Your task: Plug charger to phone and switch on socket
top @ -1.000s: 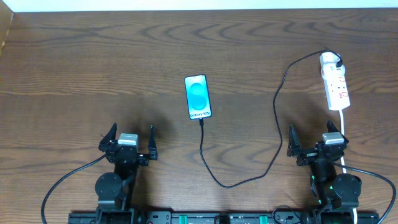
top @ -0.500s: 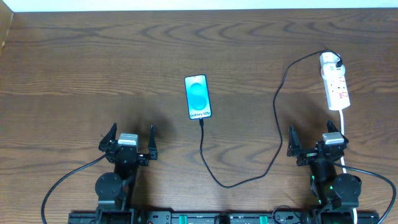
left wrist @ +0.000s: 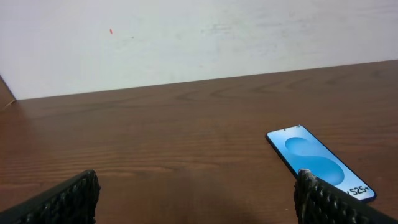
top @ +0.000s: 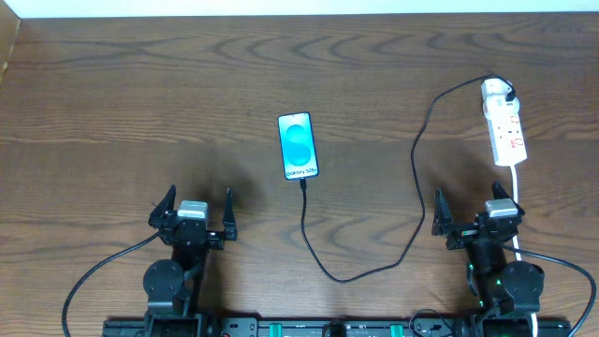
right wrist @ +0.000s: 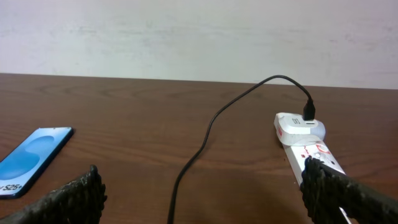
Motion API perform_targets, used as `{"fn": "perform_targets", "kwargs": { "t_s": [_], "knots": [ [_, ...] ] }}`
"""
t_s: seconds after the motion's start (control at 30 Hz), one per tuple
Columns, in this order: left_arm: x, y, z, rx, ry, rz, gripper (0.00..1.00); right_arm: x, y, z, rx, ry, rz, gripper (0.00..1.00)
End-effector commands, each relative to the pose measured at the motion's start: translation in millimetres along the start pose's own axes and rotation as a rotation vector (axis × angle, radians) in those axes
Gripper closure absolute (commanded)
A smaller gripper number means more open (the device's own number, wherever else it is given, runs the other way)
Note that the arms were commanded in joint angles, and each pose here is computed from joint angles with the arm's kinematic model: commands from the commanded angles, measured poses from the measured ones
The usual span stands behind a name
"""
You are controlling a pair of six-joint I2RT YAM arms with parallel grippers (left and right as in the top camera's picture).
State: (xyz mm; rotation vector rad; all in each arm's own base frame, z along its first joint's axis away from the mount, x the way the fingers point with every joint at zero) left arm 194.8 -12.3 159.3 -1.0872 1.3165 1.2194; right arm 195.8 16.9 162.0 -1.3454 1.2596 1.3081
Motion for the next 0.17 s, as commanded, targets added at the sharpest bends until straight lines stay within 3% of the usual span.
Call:
{"fn": "perform_targets", "kwargs": {
  "t_s": [0.0,0.13],
  "knots": [
    [13.6,-0.9,1.9,-0.012,-0.013,0.048,0.01,0.0,0.3,1.5,-0.005,0.009,-0.002,0.01],
    [13.6,-0.9,1.9,-0.012,-0.013,0.048,0.01,0.0,0.3,1.5,-0.005,0.009,-0.002,0.01]
  ]
}}
Point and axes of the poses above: each gripper's point midway between its finger pads, its own y axis back along the fingers, its own z axis along the line the jaws close on, x = y × z, the point moved 5 cm from there along y, back along the fingers, and after that the axes turned 5 degrees about y, right-handed, at the moved point
